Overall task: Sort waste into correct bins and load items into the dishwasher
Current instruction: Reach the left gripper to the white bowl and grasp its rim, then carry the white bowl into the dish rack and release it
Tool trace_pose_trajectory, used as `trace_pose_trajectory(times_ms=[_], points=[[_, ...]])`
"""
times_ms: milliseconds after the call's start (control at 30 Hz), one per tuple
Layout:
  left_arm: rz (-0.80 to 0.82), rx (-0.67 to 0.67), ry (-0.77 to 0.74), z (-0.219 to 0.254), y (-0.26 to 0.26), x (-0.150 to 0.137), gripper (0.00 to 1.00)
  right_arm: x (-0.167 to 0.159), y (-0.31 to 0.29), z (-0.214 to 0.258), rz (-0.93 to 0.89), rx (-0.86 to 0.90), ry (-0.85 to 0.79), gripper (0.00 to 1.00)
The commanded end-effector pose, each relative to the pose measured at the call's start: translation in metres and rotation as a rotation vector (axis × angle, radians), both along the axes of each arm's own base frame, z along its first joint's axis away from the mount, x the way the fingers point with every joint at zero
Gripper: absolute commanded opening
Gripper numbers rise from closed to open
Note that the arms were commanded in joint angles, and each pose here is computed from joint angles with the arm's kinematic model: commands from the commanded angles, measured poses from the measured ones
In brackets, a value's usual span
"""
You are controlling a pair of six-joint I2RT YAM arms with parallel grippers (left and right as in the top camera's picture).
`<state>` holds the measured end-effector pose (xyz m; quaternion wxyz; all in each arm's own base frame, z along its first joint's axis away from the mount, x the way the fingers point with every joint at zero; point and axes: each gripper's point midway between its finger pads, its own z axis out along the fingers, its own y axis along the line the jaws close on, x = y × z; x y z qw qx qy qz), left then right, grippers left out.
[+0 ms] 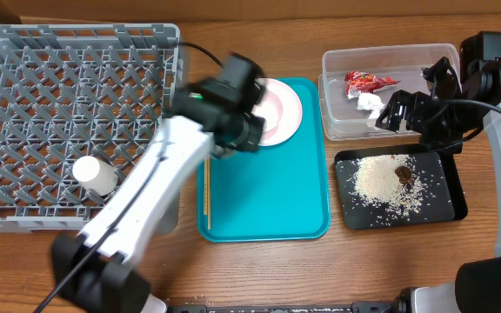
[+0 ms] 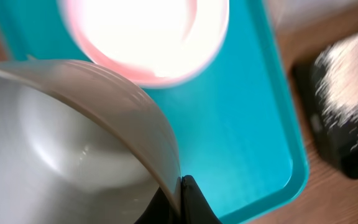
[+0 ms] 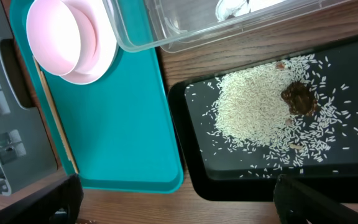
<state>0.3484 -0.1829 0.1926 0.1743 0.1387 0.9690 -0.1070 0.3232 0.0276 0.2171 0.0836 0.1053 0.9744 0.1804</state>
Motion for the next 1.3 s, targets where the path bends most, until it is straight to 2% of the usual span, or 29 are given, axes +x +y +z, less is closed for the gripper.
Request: trace_pose_trajectory(times_ms=[0,300,433,533,700,1000,1267], points=[[-0.062,-0.094,-0.094,0.035,0.041,0.023,0.04,0.003,0.001,0.012,0.0,-0.003,-0.041,1.0],[0.045,-0.335,-0.273,0.061,0.144,0.084,0.04,0.002,0.001,0.012,0.0,-0.003,-0.038,1.0],[0.047,-0.428,-0.369,0.064,0.169,0.112,0.04,0.002,0.001,0.012,0.0,-0.003,-0.038,1.0],[0.014,-0.528,-0.392,0.057,0.176,0.126,0.04,0.002,0.001,0.012,0.0,-0.003,-0.038,1.0],[0.037,-0.606,-0.368,0.023,0.198,0.144,0.04,0.001,0.001,0.012,0.0,-0.003,-0.035,1.0],[0.1,-0.699,-0.312,-0.025,0.231,0.153,0.04,0.0,0.001,0.011,0.0,-0.002,-0.03,1.0],[0.151,-0.716,-0.313,-0.03,0.256,0.147,0.06,-0.002,0.001,0.011,0.0,-0.001,-0.02,1.0]])
